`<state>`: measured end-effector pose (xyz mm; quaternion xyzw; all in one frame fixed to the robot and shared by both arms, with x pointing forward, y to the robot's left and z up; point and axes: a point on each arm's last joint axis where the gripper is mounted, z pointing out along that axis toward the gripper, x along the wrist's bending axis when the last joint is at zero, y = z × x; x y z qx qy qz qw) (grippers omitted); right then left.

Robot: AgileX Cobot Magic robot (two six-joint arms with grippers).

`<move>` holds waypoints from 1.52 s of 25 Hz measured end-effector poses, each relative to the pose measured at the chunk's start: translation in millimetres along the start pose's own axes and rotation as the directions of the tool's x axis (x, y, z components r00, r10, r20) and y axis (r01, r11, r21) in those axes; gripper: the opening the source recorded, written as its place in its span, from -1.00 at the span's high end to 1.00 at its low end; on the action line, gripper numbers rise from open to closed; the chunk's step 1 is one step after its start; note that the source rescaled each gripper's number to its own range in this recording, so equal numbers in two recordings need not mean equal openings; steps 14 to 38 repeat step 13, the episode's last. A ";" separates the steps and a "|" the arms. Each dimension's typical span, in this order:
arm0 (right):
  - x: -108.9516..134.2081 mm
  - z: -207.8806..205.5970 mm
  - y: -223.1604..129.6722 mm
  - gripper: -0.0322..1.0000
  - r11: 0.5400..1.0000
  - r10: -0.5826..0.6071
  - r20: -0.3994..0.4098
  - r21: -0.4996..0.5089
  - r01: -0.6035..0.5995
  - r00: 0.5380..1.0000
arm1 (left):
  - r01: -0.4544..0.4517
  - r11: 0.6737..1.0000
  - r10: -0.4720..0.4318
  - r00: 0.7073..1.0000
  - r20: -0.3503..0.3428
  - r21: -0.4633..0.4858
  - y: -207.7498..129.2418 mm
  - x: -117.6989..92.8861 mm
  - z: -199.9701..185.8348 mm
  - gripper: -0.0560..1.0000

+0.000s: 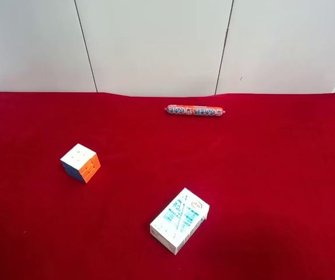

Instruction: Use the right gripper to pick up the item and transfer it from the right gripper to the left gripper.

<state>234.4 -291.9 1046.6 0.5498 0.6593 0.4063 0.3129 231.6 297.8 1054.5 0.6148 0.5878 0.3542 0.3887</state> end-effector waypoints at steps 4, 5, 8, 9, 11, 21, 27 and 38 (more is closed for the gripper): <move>0.0 0.0 0.0 -1.00 1.000 0.000 0.000 0.000 0.000 1.000 | 0.000 1.000 0.000 1.000 0.000 0.000 0.0 0.0 0.0 -1.00; 0.0 0.0 0.0 -1.00 1.000 0.000 0.000 0.000 0.000 1.000 | 0.000 1.000 0.000 1.000 0.000 0.000 0.0 0.0 0.0 -1.00; 0.0 0.0 0.0 -1.00 1.000 0.000 0.000 0.000 0.000 1.000 | 0.000 1.000 0.000 1.000 0.000 0.000 0.0 0.0 0.0 -1.00; 0.0 0.0 0.0 -1.00 1.000 0.000 0.000 0.000 0.000 1.000 | 0.000 1.000 0.000 1.000 0.000 0.000 0.0 0.0 0.0 -1.00; 0.0 0.0 0.0 -1.00 1.000 0.000 0.000 0.000 0.000 1.000 | 0.000 1.000 0.000 1.000 0.000 0.000 0.0 0.0 0.0 -1.00; 0.0 0.0 0.0 -1.00 1.000 0.000 0.000 0.000 0.000 1.000 | 0.000 1.000 0.000 1.000 0.000 0.000 0.0 0.0 0.0 -1.00; 0.0 0.0 0.0 -1.00 1.000 0.000 0.000 0.000 0.000 1.000 | 0.000 1.000 0.000 1.000 0.000 0.000 0.0 0.0 0.0 -1.00; 0.0 0.0 0.0 -1.00 1.000 0.000 0.000 0.000 0.000 1.000 | 0.000 1.000 0.000 1.000 0.000 0.000 0.0 0.0 0.0 -1.00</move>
